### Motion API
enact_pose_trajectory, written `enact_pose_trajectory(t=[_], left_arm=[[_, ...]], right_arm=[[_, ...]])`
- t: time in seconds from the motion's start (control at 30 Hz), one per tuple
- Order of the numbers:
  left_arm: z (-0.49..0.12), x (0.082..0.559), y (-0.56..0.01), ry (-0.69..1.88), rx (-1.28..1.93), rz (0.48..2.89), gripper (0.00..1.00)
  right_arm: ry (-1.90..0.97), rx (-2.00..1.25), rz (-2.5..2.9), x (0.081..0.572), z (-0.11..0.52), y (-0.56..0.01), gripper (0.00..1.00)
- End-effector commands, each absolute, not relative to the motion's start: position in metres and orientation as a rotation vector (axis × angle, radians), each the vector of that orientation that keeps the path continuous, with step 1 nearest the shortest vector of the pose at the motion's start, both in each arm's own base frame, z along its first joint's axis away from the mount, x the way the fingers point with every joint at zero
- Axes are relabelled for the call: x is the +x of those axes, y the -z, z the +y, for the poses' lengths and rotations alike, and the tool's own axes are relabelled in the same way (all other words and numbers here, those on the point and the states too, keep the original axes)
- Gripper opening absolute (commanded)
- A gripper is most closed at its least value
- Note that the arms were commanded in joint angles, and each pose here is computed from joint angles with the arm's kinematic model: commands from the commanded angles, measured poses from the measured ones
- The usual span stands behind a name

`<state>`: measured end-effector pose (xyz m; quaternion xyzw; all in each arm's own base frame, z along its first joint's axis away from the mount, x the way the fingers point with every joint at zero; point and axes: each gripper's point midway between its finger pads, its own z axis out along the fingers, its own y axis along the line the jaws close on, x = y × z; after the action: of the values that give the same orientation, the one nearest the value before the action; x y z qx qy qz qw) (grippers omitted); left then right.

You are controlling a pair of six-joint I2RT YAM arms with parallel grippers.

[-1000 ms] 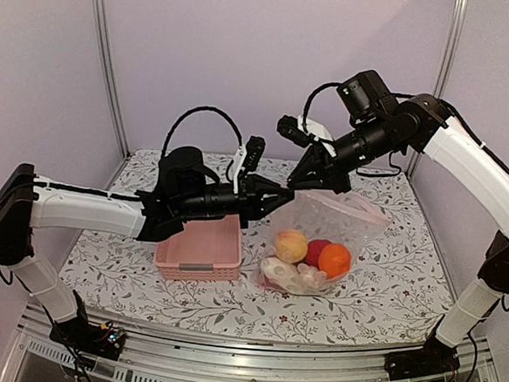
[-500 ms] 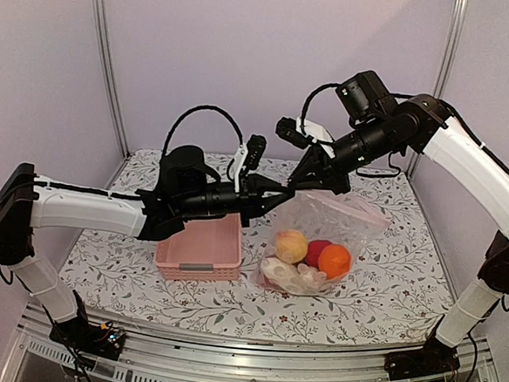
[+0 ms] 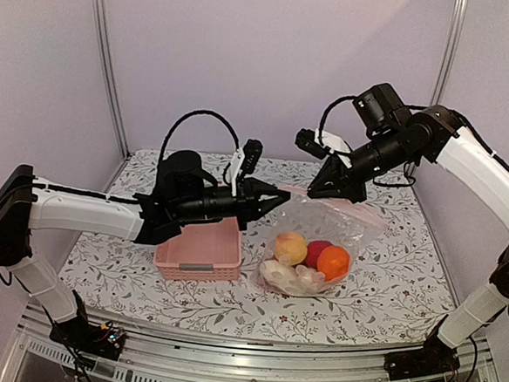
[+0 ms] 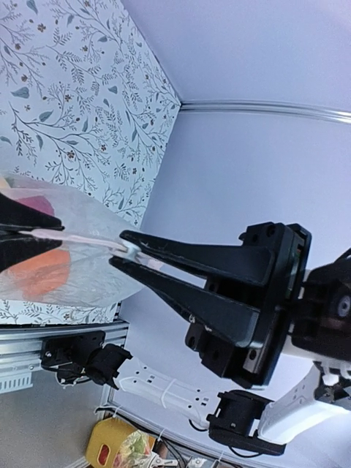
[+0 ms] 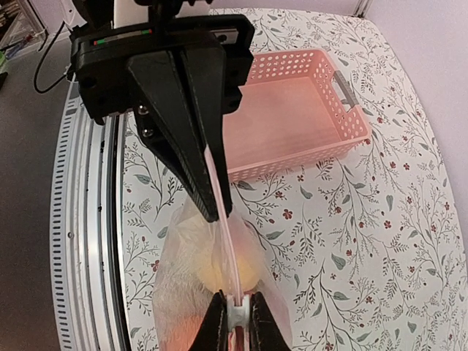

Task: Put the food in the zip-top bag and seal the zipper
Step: Zip the zipper on the zipper food storage bag.

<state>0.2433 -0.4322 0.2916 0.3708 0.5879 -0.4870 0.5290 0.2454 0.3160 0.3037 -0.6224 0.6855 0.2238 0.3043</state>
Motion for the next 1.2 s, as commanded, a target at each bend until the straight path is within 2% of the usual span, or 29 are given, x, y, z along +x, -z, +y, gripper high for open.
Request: enact_pose_trajectory(t=[0.0,0.73,1.17], left_arm=[[-0.412,0.254,-0.314,1.123,0.818,1.354,0.0],[-0.394,0.266,-0.311,1.083,0.792,1.37,0.0],[-0.386,0.272,-0.31,1.075,0.775,1.374,0.0]], right_arm=[[-0.49,-1.62,1.943,0.245,0.273,-0.291,0.06],[-0.375,-1.476,2.138,0.242,0.188,-0.259,0.05],[-0.329,-1.44,2.201,0.237,0.162,-0.246,0.05]])
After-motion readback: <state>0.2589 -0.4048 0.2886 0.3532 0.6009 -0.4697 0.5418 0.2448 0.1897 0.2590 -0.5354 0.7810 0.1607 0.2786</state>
